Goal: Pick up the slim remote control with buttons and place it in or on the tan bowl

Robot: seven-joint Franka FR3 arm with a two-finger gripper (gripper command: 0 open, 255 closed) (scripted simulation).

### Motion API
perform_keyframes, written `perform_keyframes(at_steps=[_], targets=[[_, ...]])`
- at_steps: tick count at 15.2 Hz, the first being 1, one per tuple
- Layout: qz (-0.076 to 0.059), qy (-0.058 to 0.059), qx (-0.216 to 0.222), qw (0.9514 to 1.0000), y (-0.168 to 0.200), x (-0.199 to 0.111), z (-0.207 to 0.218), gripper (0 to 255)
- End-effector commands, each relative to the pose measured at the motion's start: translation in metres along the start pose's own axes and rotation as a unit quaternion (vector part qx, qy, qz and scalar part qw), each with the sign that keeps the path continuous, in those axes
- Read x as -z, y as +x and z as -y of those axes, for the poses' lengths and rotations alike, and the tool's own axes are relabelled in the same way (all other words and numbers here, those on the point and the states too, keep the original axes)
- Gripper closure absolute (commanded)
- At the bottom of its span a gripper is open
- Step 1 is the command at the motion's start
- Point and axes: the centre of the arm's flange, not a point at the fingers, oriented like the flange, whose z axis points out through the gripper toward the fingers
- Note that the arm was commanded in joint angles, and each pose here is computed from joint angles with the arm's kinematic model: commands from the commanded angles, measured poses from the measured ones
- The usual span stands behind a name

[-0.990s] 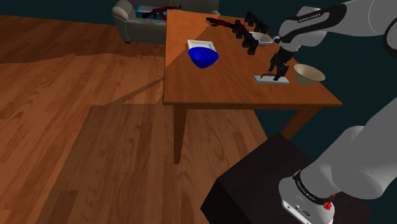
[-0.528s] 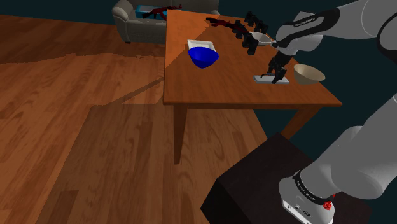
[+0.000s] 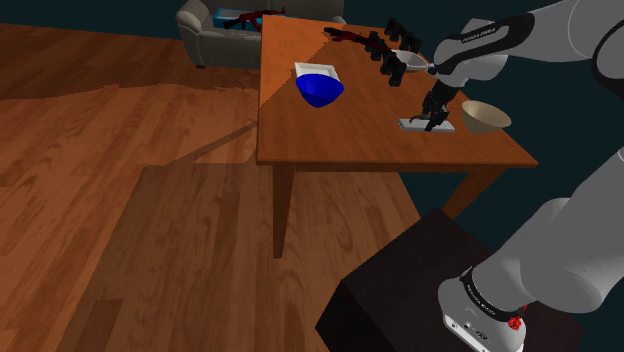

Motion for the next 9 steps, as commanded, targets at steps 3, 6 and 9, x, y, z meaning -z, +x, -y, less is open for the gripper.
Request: perform_keyframes(at_steps=[3, 6, 9], targets=[[0.000, 0.000, 0.000, 1.0000, 0.000, 0.000, 0.000, 255], [0.000, 0.000, 0.000, 1.0000, 0.000, 0.005, 0.000, 255], [0.000, 0.000, 0.000, 1.0000, 0.001, 0.021, 0.000, 255]])
